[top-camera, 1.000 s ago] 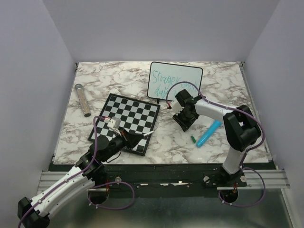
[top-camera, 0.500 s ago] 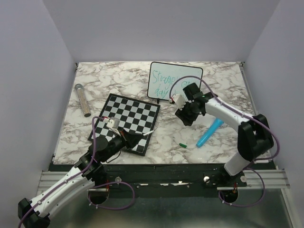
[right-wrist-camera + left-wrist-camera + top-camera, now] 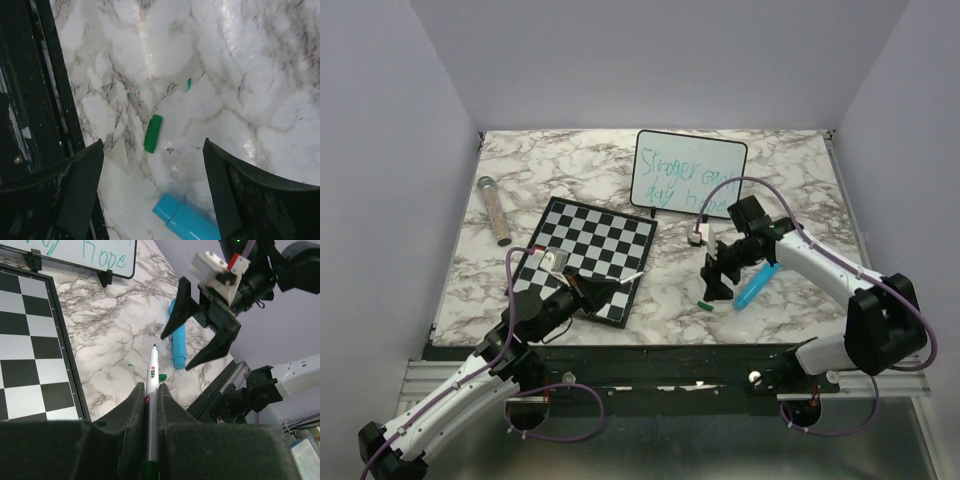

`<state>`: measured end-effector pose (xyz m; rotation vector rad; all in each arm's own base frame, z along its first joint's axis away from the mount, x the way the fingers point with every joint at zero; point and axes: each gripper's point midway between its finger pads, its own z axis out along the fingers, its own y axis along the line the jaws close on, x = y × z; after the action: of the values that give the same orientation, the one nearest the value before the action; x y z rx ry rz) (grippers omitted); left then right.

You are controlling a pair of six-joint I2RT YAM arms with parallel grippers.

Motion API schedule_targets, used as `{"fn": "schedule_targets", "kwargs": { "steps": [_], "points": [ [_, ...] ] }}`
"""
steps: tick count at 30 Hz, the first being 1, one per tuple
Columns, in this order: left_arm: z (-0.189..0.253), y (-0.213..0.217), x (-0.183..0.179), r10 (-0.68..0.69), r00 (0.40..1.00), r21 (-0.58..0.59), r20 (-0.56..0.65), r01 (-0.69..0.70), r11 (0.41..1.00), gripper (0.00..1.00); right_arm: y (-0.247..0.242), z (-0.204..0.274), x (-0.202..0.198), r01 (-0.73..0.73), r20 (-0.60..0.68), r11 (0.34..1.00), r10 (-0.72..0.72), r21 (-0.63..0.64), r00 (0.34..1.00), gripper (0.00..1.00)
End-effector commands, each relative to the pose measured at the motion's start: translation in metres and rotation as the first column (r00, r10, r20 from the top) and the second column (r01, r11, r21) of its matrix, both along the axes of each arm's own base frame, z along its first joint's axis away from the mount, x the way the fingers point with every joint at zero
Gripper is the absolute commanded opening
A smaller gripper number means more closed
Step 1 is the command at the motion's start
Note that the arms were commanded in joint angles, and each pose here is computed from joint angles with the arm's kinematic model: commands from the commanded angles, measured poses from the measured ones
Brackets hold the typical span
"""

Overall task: Write a sentence on the whiteboard
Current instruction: Pick up the pen cap from the center of the board.

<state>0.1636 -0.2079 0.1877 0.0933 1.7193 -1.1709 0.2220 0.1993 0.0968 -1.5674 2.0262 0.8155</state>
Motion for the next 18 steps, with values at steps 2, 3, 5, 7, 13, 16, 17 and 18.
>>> {"fn": "schedule_targets", "kwargs": {
  "steps": [2,3,5,7,13,16,17,18],
  "points": [
    [-0.003,0.004,0.005,0.034,0.999,0.017,-0.006,-0.034,0.999,0.00,-0.004,0.002,-0.006,-0.009,0.103,1.000,0.008,0.018,0.995,0.86],
    [-0.005,0.003,0.006,0.032,0.999,0.027,-0.012,-0.032,0.999,0.00,-0.009,-0.004,-0.009,-0.006,0.081,1.000,0.006,-0.009,0.997,0.85],
    [-0.006,0.002,0.008,0.034,0.999,0.033,-0.009,-0.033,0.999,0.00,-0.016,-0.020,-0.008,0.001,0.060,0.998,0.003,-0.066,0.998,0.81],
    [-0.010,0.000,0.008,0.025,0.999,0.047,-0.024,-0.024,0.999,0.00,-0.020,-0.029,-0.005,0.013,0.056,0.995,-0.008,-0.100,0.998,0.78],
    [-0.019,-0.003,0.008,0.013,0.999,0.063,-0.040,-0.010,0.998,0.00,-0.012,-0.046,-0.011,-0.027,-0.004,0.987,0.026,-0.158,1.000,0.66],
    [-0.022,-0.003,0.008,0.016,0.999,0.063,-0.043,-0.013,0.998,0.00,-0.008,-0.058,-0.018,-0.046,-0.030,0.981,0.041,-0.191,0.999,0.65],
    [-0.023,-0.003,0.007,0.013,0.999,0.063,-0.045,-0.010,0.998,0.00,-0.005,-0.059,-0.020,-0.053,-0.037,0.979,0.046,-0.196,0.998,0.64],
    [-0.025,-0.003,0.008,0.013,0.999,0.066,-0.051,-0.010,0.998,0.00,-0.005,-0.065,-0.022,-0.058,-0.057,0.976,0.047,-0.209,0.997,0.64]
  ]
}}
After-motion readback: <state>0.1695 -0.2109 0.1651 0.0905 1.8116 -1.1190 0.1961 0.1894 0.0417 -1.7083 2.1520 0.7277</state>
